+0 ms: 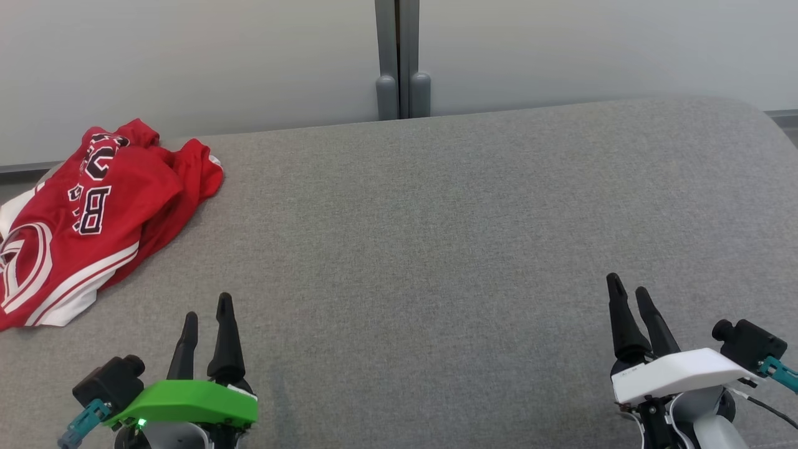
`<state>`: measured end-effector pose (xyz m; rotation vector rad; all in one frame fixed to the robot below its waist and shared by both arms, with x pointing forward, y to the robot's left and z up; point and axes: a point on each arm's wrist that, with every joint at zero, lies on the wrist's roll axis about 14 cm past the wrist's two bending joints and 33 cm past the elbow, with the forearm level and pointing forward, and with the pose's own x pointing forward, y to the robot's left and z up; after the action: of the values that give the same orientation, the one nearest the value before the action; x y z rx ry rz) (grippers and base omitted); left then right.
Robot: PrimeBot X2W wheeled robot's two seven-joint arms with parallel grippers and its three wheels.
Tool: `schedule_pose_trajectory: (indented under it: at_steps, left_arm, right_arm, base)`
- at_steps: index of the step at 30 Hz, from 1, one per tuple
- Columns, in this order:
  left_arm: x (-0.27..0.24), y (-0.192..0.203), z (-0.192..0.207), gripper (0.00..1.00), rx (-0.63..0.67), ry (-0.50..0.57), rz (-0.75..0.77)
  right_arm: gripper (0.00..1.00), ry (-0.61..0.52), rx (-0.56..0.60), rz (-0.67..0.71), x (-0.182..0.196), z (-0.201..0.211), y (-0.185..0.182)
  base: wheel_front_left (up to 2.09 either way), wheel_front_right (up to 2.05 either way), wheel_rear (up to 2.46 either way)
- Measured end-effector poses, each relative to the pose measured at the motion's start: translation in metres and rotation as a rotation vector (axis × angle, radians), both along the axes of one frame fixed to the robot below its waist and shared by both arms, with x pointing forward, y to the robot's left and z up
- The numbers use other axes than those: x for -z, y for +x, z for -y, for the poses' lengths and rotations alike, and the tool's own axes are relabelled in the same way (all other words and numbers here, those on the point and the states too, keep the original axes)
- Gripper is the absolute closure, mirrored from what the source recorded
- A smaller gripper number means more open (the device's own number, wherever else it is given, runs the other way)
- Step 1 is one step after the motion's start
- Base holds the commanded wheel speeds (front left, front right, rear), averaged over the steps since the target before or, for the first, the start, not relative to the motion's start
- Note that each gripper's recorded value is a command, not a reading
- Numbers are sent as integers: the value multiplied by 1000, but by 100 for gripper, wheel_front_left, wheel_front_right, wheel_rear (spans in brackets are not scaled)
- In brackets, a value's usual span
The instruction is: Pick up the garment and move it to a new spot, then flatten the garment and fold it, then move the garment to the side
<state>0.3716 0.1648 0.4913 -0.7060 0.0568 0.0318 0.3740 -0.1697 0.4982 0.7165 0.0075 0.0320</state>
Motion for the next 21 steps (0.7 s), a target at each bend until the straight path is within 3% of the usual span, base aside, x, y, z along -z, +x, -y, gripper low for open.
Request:
schedule_pose_trajectory:
  at_steps: [21]
  left_arm:
    - [-1,-1,5,0,12,268,28]
  right_arm:
    - [0,-270,-45,31,1,-11,1]
  base:
    - [0,0,0]
